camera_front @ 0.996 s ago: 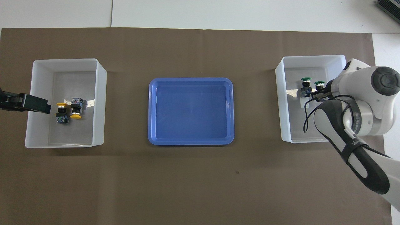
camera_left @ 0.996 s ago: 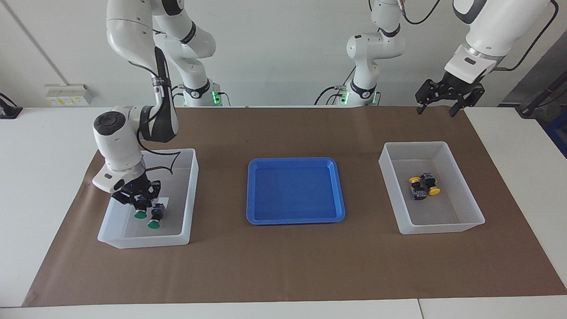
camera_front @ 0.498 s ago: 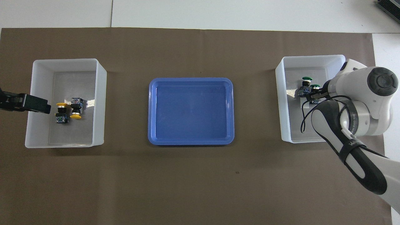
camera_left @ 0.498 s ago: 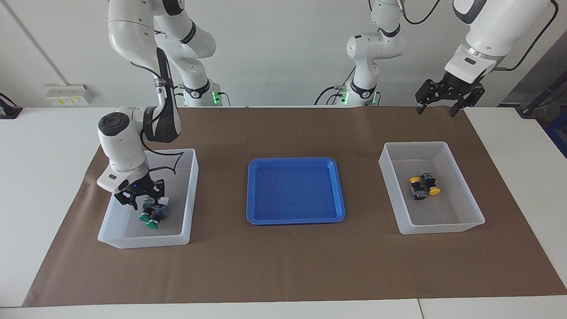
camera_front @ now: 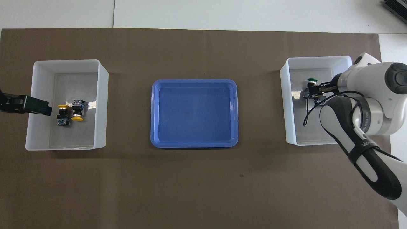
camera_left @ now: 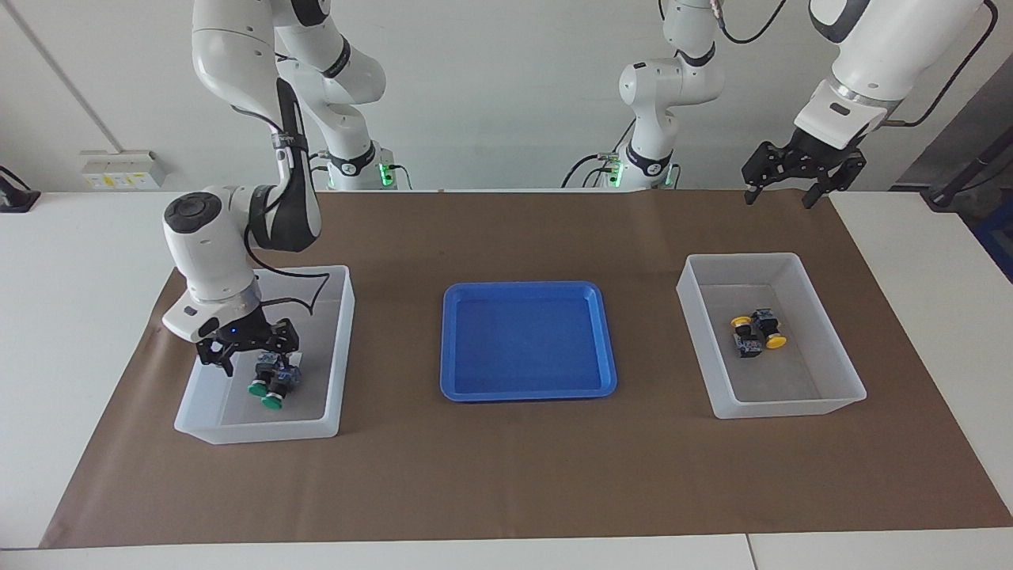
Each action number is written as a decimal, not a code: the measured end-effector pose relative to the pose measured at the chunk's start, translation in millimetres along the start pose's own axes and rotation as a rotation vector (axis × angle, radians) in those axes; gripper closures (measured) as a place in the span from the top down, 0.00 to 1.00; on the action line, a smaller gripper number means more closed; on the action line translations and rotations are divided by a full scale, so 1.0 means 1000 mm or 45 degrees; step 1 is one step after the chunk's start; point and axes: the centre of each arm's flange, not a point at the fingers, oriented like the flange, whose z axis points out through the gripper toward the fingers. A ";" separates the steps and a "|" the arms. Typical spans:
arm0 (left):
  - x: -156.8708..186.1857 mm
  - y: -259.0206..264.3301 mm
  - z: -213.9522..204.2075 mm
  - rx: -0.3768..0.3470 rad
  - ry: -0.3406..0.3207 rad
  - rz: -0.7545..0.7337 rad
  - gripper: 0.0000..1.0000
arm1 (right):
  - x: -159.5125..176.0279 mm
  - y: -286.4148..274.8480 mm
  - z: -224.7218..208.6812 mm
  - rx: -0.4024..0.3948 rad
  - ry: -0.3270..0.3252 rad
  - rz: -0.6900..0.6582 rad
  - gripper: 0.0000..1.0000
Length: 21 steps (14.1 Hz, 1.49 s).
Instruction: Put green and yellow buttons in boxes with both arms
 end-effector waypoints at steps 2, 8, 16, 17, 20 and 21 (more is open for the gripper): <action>0.000 0.000 0.000 0.000 0.000 0.000 1.00 | 0.010 -0.015 -0.035 0.016 -0.016 0.106 1.00; 0.000 0.000 0.000 0.000 0.000 0.000 1.00 | 0.007 -0.045 -0.158 0.022 -0.078 0.285 1.00; 0.000 0.000 0.000 0.000 0.000 0.000 1.00 | -0.018 -0.029 -0.278 0.013 -0.215 0.352 1.00; 0.000 0.000 0.000 0.000 0.000 0.000 1.00 | -0.018 -0.029 -0.278 0.026 -0.232 0.356 1.00; 0.000 0.000 0.000 0.000 0.000 0.000 1.00 | -0.016 -0.028 -0.269 0.065 -0.260 0.370 1.00; 0.000 0.000 0.000 0.000 0.000 0.000 1.00 | -0.015 -0.029 -0.265 0.066 -0.273 0.367 1.00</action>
